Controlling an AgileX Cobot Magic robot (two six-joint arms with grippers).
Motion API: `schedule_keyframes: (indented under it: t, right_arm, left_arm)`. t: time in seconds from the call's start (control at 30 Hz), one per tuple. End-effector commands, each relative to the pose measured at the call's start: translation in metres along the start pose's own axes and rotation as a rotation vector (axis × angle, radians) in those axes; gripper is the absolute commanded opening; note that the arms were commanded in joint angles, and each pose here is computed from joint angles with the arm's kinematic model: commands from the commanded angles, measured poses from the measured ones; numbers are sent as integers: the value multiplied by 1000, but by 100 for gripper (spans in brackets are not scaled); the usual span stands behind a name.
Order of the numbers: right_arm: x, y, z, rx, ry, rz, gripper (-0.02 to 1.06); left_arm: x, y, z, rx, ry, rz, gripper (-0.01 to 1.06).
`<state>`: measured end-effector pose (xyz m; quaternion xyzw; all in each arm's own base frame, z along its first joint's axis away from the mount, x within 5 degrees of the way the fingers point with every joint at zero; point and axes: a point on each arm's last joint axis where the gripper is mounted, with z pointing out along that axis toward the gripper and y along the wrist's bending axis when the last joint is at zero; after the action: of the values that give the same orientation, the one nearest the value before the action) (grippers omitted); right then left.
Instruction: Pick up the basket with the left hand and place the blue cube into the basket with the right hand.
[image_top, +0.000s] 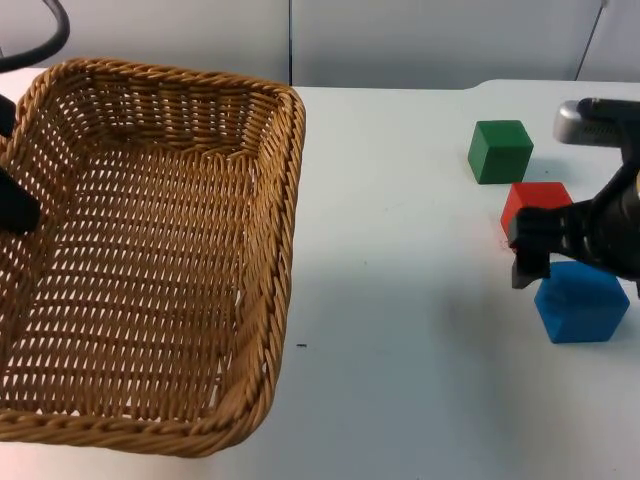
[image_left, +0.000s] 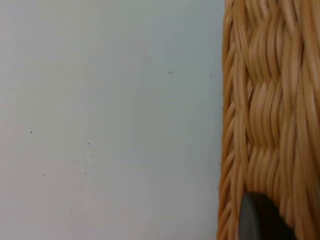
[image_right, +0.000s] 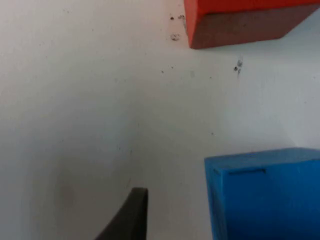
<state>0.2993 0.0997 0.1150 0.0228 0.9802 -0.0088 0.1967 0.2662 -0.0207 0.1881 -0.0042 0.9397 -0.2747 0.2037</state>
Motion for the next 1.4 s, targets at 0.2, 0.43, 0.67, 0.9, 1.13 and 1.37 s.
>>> schedule_keyframes:
  t: [0.2,0.43,0.67,0.9,1.13,1.37]
  right_arm:
    - [2,5,25,-17,25,-8,99]
    - [5,7,33,-33,30,-12,99]
    - [3,6,33,-12,17,22,99]
    - [1,1,33,34,-1,34,95]
    - [1,1,33,38,0,61,51]
    - [1,1,32,43,-2,19,11]
  left_arm:
    - [0,-2,0,19,-2,-18,0]
    - [0,-2,0,19,-2,-18,0]
    - [0,-2,0,19,-1,-19,0]
    - [0,-2,0,19,-1,-16,0]
    - [0,-2,0,18,-3,-15,0]
    - [0,-2,0,17,-4,-15,0]
